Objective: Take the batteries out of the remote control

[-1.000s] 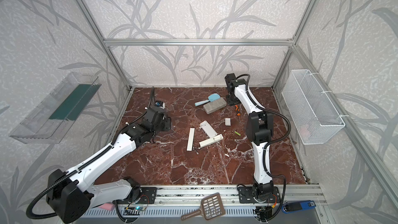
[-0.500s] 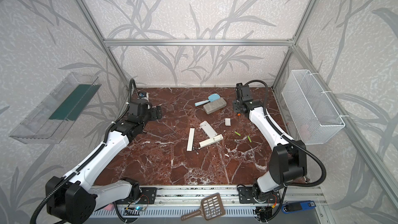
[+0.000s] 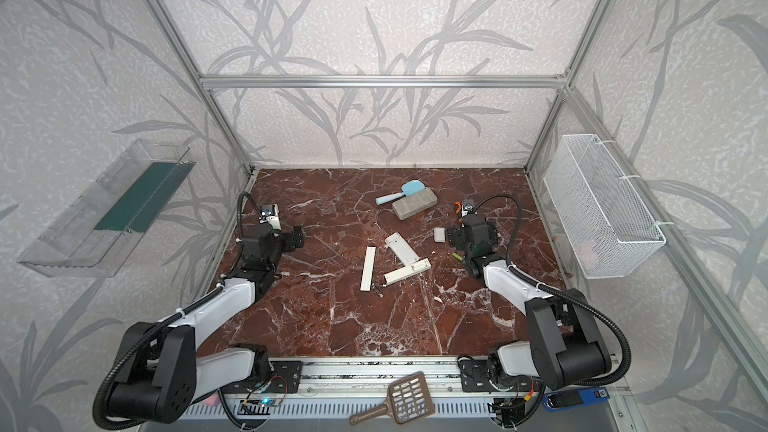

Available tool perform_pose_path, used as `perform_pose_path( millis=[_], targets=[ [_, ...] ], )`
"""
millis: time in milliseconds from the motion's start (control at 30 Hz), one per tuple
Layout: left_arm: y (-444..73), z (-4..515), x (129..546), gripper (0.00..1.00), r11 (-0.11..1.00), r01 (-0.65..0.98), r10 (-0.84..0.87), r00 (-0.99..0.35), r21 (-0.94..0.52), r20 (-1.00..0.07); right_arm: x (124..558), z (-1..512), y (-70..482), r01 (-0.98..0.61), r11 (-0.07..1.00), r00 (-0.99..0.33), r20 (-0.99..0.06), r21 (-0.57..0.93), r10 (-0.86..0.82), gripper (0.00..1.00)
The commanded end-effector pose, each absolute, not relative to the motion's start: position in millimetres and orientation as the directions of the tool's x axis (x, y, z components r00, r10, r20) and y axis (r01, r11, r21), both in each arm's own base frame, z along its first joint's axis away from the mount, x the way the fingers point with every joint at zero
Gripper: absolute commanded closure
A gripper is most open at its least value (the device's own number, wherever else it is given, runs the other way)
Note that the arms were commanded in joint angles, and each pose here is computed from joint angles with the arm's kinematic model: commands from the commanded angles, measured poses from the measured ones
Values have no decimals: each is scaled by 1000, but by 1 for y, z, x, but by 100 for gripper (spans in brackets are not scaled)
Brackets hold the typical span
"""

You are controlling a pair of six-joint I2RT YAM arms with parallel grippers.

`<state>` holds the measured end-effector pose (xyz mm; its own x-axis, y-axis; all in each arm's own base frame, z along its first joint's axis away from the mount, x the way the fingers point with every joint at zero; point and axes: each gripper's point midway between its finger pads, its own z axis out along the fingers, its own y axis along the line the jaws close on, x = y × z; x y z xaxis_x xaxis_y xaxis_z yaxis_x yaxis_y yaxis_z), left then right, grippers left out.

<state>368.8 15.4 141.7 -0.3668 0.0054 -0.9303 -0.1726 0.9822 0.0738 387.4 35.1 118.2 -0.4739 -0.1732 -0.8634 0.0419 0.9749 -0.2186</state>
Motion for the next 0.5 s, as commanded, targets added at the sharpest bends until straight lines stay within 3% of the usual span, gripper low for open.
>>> perform_pose_path(
  millis=[0,233,467],
  targets=[
    [33,173,376,0,959,-250,79,-225,136,-971,400,154,36,72,960,-274,-931,-270,-241,1],
    [29,143,390,0,971,-210,39,-317,110,-948,389,160,31,97,965,-222,-950,-243,-217,1],
    [32,119,387,0,969,-226,26,-296,97,-955,363,131,23,109,969,-255,-949,-220,-187,1]
  ],
)
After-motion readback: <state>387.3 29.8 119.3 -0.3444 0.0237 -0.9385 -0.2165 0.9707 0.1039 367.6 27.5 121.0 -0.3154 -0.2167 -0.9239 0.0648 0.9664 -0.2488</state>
